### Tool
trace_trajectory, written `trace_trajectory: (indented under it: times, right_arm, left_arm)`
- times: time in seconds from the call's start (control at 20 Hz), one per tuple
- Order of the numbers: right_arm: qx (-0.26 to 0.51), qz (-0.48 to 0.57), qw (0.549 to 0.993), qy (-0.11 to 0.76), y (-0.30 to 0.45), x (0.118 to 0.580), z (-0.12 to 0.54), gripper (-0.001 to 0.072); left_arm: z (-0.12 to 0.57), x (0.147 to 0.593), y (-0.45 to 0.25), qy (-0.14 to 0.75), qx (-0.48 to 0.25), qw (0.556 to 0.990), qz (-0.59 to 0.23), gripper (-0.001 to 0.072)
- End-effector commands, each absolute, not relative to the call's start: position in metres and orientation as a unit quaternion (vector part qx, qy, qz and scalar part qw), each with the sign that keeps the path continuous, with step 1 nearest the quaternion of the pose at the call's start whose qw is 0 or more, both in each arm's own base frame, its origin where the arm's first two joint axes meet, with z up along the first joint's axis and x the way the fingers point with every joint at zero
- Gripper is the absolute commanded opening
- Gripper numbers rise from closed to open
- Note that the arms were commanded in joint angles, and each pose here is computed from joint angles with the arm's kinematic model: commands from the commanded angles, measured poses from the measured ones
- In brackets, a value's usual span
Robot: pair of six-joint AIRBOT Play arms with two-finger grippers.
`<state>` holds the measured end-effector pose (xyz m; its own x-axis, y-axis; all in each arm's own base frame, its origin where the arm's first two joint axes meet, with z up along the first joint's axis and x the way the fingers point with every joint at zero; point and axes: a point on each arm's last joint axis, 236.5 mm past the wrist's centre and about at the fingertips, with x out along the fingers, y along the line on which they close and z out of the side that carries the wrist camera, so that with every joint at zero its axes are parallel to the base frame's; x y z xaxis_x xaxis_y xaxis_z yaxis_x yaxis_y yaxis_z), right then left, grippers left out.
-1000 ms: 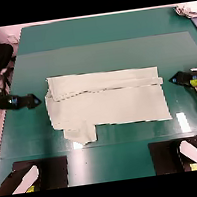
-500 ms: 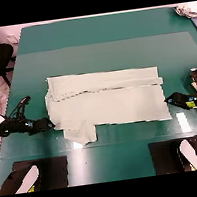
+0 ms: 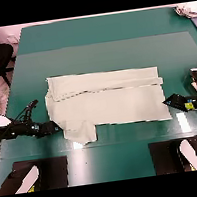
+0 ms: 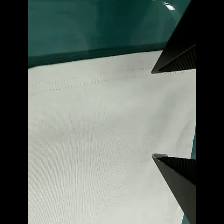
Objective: Fold the shirts.
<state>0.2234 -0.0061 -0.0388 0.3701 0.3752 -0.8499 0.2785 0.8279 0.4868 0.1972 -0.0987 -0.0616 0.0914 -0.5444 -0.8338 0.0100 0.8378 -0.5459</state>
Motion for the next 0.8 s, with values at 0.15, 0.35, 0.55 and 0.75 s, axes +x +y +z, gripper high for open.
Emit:
trace_trajectory:
  times: [0.15, 0.35, 0.55, 0.75]
  right_arm:
    - [0.292, 0.029, 0.776, 0.558, -0.007, 0.224, -0.039, 0.0569]
    - [0.291, 0.028, 0.778, 0.556, -0.008, 0.225, -0.039, 0.0569]
    - [0.291, 0.027, 0.778, 0.556, -0.008, 0.225, -0.039, 0.0568]
    - [0.291, 0.028, 0.778, 0.557, -0.008, 0.225, -0.039, 0.0568]
  left_arm:
    - [-0.075, 0.210, -0.097, 0.629, -0.176, 0.737, -0.176, 0.0698]
    - [-0.087, 0.203, -0.093, 0.636, -0.176, 0.734, -0.161, 0.0698]
    - [-0.087, 0.212, -0.091, 0.624, -0.180, 0.745, -0.152, 0.0472]
    - [-0.085, 0.216, -0.093, 0.618, -0.186, 0.749, -0.152, 0.0028]
